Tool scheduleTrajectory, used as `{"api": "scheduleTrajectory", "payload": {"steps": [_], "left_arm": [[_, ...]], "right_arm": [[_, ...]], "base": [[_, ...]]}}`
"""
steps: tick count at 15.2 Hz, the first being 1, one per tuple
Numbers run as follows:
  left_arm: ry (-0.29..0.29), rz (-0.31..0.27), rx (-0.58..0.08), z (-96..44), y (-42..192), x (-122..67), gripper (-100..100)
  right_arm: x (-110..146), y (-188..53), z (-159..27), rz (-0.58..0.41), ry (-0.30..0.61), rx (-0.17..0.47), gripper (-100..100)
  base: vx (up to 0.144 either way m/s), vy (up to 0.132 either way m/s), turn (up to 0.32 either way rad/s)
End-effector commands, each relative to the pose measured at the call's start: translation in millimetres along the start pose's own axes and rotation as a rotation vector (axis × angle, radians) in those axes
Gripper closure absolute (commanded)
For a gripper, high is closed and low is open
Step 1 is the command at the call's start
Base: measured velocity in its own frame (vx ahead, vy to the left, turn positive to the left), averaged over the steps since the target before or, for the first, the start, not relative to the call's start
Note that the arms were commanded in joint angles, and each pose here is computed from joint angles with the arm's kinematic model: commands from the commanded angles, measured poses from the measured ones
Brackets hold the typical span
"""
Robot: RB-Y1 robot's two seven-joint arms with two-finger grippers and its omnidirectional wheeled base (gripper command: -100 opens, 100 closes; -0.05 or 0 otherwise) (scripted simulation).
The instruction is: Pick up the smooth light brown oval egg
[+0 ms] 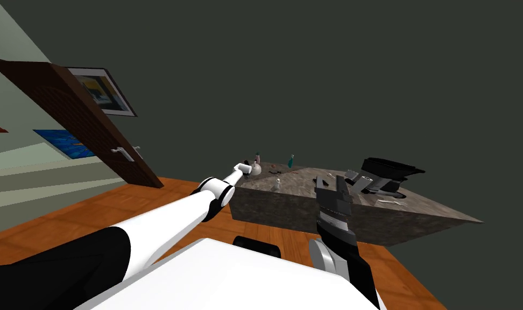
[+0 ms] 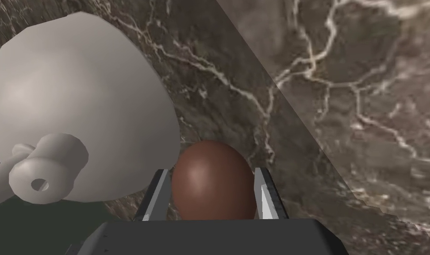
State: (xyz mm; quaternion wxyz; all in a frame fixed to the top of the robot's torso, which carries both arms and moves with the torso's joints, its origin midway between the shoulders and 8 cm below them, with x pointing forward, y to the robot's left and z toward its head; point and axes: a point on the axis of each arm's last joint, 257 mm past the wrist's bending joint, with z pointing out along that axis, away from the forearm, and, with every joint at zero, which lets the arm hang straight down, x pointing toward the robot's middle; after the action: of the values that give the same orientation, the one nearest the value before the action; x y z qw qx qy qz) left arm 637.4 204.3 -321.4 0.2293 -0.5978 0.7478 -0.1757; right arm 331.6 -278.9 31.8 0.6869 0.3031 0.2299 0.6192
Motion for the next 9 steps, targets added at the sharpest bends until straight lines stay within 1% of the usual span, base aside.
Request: {"api": "scheduleTrajectory", "payload": {"steps": [1, 2, 6, 7, 9], "left_arm": [[-0.011, -0.015, -0.005, 1.3, 2, -15.3, 100], [-0.018, -0.025, -0.009, 1.2, 4, -25.4, 100], [-0.042, -0.069, -0.02, -1.1, 9, -63.9, 100], [-0.042, -0.069, -0.02, -1.1, 9, -63.9, 100], [-0.042, -0.069, -0.02, -1.1, 9, -63.9, 100]], "right_arm": [[0, 0, 0.0, 0.0, 0.0, 0.0, 0], [0, 0, 0.0, 0.0, 0.0, 0.0, 0], [0, 0, 0.0, 0.0, 0.0, 0.0, 0], [0, 0, 0.0, 0.0, 0.0, 0.0, 0], [0, 0, 0.0, 0.0, 0.0, 0.0, 0]], "base": [[-0.045, -0.011, -0.258], [-0.067, -0.013, -0.26], [-0.075, -0.025, -0.177], [-0.058, -0.025, -0.115], [-0.025, -0.012, -0.013]]}}
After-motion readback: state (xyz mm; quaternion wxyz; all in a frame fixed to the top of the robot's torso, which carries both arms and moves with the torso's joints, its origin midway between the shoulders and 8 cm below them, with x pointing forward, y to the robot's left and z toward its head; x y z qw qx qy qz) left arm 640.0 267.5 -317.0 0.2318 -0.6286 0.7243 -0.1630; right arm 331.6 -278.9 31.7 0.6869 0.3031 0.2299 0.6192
